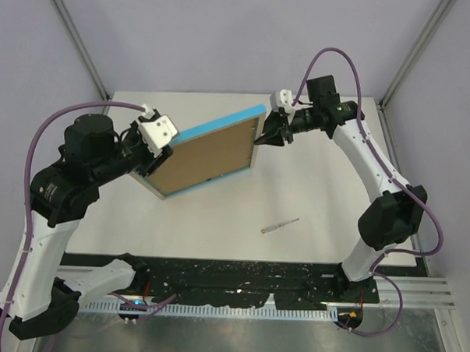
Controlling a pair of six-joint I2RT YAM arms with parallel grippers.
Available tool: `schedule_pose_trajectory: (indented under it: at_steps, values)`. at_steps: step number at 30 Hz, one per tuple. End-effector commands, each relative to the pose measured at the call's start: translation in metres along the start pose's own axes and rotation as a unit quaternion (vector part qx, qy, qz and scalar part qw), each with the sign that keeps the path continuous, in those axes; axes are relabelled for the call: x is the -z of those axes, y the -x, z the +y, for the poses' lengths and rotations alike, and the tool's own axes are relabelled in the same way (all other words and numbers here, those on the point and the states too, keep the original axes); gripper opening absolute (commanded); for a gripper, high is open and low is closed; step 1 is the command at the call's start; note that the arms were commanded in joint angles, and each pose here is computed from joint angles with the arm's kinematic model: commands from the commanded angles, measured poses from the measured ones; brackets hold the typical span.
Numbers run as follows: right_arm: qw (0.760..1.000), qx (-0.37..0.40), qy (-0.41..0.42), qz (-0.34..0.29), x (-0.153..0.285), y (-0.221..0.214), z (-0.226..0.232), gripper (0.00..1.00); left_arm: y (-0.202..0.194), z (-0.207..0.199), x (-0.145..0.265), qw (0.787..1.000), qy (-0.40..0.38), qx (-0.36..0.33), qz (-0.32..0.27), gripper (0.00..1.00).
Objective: Take the photo out of the frame
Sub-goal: Turn over the photo frame at the center of the board.
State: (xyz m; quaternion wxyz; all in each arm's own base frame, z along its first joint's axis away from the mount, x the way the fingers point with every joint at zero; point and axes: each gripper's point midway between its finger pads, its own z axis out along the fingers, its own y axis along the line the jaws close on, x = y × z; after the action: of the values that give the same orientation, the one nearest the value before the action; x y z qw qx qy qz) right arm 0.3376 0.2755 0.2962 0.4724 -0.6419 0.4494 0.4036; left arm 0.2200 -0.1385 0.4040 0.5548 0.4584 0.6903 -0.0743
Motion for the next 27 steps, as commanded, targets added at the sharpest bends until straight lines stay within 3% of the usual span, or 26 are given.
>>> schedule_pose_trajectory:
  at_steps: [1,5,16,23,27]
  values:
    - [0.999,-0.021,-0.033,0.000,0.014,0.051,0.012,0.08,0.006,0.016,-0.007,0.999,0.039,0.017,-0.011,0.51]
    - [0.999,-0.018,-0.038,0.005,0.017,0.060,0.016,0.08,0.003,0.016,-0.008,0.999,0.039,0.016,-0.008,0.60]
    - [0.997,-0.022,-0.053,0.049,0.014,0.061,0.011,0.08,0.003,0.005,-0.012,1.000,0.006,0.011,-0.012,0.60]
    - [0.996,-0.013,-0.063,0.056,0.023,0.083,0.007,0.08,0.027,-0.006,0.000,0.998,-0.034,0.001,-0.057,0.51]
    - [0.996,-0.016,-0.064,0.062,0.025,0.087,0.007,0.08,0.033,-0.017,0.003,0.995,-0.067,-0.003,-0.069,0.39]
